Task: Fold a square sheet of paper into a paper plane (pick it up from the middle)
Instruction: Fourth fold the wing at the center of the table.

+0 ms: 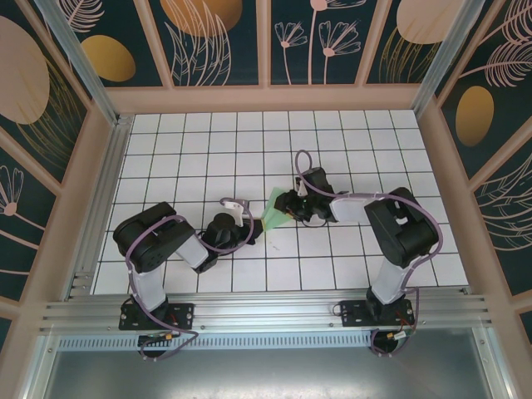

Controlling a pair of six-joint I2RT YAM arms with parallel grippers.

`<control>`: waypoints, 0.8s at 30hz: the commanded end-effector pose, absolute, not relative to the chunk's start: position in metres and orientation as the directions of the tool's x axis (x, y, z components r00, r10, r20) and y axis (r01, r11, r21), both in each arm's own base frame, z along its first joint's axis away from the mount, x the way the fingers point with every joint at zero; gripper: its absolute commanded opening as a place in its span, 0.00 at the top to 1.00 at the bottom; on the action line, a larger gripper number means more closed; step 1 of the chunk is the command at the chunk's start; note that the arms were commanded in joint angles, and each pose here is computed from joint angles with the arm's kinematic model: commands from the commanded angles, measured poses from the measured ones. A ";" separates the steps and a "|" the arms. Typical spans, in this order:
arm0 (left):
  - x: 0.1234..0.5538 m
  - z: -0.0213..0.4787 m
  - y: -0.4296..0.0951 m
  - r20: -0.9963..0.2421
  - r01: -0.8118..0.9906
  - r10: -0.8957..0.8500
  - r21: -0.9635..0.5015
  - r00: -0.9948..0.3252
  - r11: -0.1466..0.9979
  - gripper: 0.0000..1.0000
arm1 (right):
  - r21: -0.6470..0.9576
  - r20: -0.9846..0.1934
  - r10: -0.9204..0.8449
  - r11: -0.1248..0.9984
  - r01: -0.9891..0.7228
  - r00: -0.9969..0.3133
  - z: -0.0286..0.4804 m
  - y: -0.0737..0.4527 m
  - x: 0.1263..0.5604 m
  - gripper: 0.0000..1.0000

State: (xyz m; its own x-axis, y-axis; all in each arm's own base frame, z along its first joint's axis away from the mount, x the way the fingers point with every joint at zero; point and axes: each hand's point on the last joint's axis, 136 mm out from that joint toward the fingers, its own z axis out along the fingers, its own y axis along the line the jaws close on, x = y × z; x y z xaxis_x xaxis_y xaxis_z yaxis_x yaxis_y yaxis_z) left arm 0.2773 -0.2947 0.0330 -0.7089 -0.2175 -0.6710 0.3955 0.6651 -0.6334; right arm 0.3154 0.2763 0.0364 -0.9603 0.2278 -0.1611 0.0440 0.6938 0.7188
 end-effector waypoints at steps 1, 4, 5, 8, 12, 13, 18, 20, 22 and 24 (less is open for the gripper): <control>0.277 0.031 -0.294 -0.657 0.388 -0.228 -0.650 -0.718 0.653 1.00 | 0.693 -0.175 0.208 0.720 0.030 -0.962 0.033 0.278 0.319 0.58; 0.276 0.032 -0.295 -0.652 0.390 -0.227 -0.657 -0.724 0.645 1.00 | 0.673 -0.166 0.211 0.738 0.046 -0.963 0.026 0.275 0.319 0.58; 0.277 0.032 -0.296 -0.650 0.390 -0.228 -0.660 -0.725 0.642 0.98 | 0.666 -0.161 0.212 0.744 0.052 -0.964 0.023 0.274 0.318 0.57; 0.277 0.035 -0.297 -0.643 0.389 -0.230 -0.669 -0.730 0.633 0.89 | 0.650 -0.153 0.215 0.757 0.066 -0.964 0.017 0.271 0.318 0.57; 0.279 0.048 -0.297 -0.639 0.389 -0.246 -0.682 -0.729 0.619 0.79 | 0.619 -0.139 0.220 0.780 0.088 -0.966 0.008 0.265 0.316 0.54; 0.280 0.049 -0.297 -0.638 0.387 -0.244 -0.681 -0.730 0.622 0.76 | 0.610 -0.135 0.220 0.787 0.094 -0.966 0.005 0.264 0.316 0.54; 0.285 0.063 -0.296 -0.637 0.377 -0.262 -0.685 -0.725 0.624 0.67 | 0.563 -0.127 0.220 0.818 0.112 -0.967 -0.006 0.257 0.314 0.53; 0.289 0.063 -0.292 -0.624 0.343 -0.275 -0.686 -0.732 0.642 0.64 | 0.539 -0.133 0.199 0.837 0.098 -0.971 -0.010 0.258 0.310 0.53; 0.293 0.055 -0.290 -0.597 0.299 -0.274 -0.683 -0.754 0.666 0.62 | 0.519 -0.139 0.182 0.850 0.085 -0.973 -0.014 0.257 0.308 0.53; 0.296 0.061 -0.291 -0.585 0.280 -0.282 -0.687 -0.761 0.670 0.60 | 0.500 -0.146 0.167 0.863 0.073 -0.975 -0.017 0.255 0.307 0.53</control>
State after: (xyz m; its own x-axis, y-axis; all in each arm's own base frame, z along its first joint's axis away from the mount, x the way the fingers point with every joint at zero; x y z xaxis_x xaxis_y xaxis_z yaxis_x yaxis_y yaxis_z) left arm 0.2898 -0.2939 0.0599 -0.7405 -0.2660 -0.6171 0.3385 0.6456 -0.6845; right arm 0.3227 0.2787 0.0268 -0.9638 0.1997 -0.1767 0.0397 0.7628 0.6454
